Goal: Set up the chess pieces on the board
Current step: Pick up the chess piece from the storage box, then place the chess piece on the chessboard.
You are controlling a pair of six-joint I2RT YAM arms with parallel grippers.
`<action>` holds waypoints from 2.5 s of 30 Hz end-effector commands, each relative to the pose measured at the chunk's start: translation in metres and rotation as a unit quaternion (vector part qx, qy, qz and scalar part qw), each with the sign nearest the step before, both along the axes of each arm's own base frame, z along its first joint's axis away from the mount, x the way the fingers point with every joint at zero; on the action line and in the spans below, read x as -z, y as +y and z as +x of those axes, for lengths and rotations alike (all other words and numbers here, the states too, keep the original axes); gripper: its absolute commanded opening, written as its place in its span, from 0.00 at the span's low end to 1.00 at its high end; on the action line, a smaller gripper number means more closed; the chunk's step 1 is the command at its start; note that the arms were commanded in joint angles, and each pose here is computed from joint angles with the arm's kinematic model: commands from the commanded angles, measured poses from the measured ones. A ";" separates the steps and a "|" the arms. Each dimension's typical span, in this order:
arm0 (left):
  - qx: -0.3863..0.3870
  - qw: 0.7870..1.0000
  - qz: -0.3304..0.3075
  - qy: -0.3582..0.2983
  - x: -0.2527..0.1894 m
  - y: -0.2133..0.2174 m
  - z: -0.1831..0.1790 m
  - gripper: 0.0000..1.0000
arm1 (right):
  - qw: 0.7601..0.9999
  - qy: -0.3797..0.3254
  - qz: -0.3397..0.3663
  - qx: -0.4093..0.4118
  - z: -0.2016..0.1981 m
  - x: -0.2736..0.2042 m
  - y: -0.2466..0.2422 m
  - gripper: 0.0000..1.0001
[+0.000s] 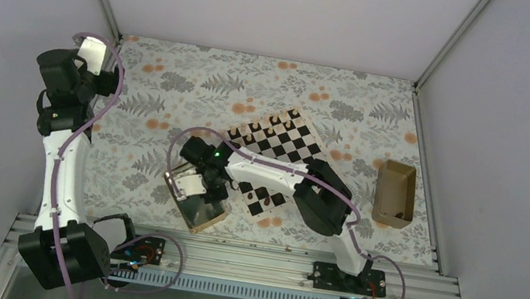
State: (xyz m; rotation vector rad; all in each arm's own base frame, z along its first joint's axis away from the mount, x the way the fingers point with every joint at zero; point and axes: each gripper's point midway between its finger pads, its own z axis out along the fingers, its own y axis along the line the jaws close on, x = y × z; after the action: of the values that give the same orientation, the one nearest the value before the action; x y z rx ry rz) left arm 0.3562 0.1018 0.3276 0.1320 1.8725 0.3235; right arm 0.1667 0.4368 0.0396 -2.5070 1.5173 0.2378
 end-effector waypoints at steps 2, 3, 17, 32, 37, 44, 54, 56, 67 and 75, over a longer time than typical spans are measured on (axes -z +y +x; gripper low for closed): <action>0.004 1.000 -0.011 -0.024 -0.013 -0.003 -0.001 1.00 | 0.995 -0.055 0.082 0.022 0.012 -0.048 0.011 0.04; 0.005 1.000 -0.012 -0.025 -0.014 -0.003 -0.001 1.00 | 0.994 -0.063 0.089 0.024 0.014 -0.051 0.012 0.04; 0.004 1.000 -0.023 -0.018 -0.010 -0.004 -0.002 1.00 | 0.996 -0.028 0.070 0.043 -0.006 -0.084 -0.051 0.04; 0.003 0.999 -0.035 -0.009 0.000 -0.004 -0.001 1.00 | 0.992 -0.025 0.032 0.119 0.006 -0.053 -0.142 0.06; 0.000 0.999 -0.034 -0.010 0.000 -0.003 -0.001 1.00 | 0.992 -0.019 0.017 0.123 0.011 -0.028 -0.151 0.06; -0.002 0.999 -0.035 -0.004 0.005 -0.001 0.002 1.00 | 0.993 -0.007 0.014 0.119 0.008 -0.017 -0.150 0.06; -0.003 0.999 -0.034 -0.002 0.007 0.000 0.003 1.00 | 0.994 0.017 -0.006 0.110 -0.001 -0.009 -0.154 0.06; -0.002 0.999 -0.034 -0.003 0.007 0.000 0.003 1.00 | 0.994 0.018 -0.008 0.109 -0.002 -0.009 -0.154 0.06; -0.004 0.999 -0.034 -0.001 0.009 0.000 0.003 1.00 | 0.994 0.029 -0.020 0.100 -0.006 0.004 -0.152 0.07; -0.005 0.999 -0.033 -0.002 0.007 0.001 0.003 1.00 | 0.995 0.024 -0.011 0.099 -0.002 0.005 -0.146 0.07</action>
State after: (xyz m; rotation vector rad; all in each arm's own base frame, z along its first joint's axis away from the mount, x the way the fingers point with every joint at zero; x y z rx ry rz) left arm 0.3592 0.0996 0.3175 0.0901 1.8922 0.2601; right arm 0.1662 0.2836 0.0364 -2.3498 1.8184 0.2228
